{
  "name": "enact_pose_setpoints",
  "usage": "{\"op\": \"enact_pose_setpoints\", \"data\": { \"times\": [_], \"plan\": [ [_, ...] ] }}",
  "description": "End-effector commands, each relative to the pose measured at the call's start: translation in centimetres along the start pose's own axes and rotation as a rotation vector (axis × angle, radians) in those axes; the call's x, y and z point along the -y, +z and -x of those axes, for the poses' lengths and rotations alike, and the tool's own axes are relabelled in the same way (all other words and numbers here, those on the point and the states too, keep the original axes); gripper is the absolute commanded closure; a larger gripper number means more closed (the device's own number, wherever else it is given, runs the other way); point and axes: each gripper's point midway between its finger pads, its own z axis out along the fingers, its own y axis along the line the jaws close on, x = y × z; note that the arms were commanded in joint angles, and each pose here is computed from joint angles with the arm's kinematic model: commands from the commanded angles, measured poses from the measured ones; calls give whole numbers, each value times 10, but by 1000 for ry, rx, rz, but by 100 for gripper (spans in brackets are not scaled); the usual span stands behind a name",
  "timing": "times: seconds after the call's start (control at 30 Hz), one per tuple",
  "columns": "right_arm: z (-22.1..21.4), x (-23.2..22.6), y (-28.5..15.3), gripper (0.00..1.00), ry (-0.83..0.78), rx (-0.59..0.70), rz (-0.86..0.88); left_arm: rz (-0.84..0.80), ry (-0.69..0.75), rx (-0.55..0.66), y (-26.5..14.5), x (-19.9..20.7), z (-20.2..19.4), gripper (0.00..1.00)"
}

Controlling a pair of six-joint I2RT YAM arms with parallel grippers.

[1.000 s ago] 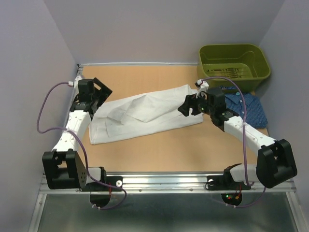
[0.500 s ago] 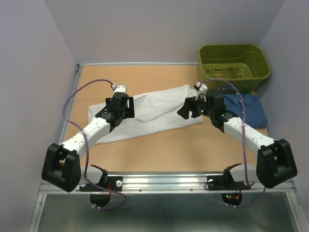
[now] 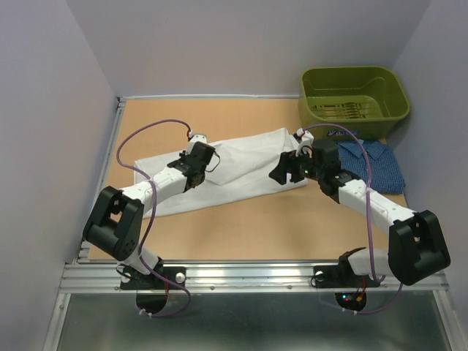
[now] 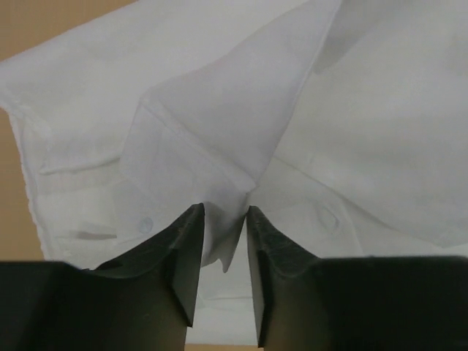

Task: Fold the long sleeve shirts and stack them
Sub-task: Fold the shirt

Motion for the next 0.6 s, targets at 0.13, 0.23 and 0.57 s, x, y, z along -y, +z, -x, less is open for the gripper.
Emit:
{"op": "enact_pose_setpoints", "data": {
  "times": [0.13,0.23,0.57],
  "plan": [
    [4,-4,-1,21,-22,26,13,59,-64,70,-34,-15,56,99],
    [6,-3,-2,21,-27,34,4,-18,-102,48,-62,-13,69,100],
    [15,-5,-1,21,-35,50,7,-168,-190,-191,-117,-21,50,100]
  ]
}}
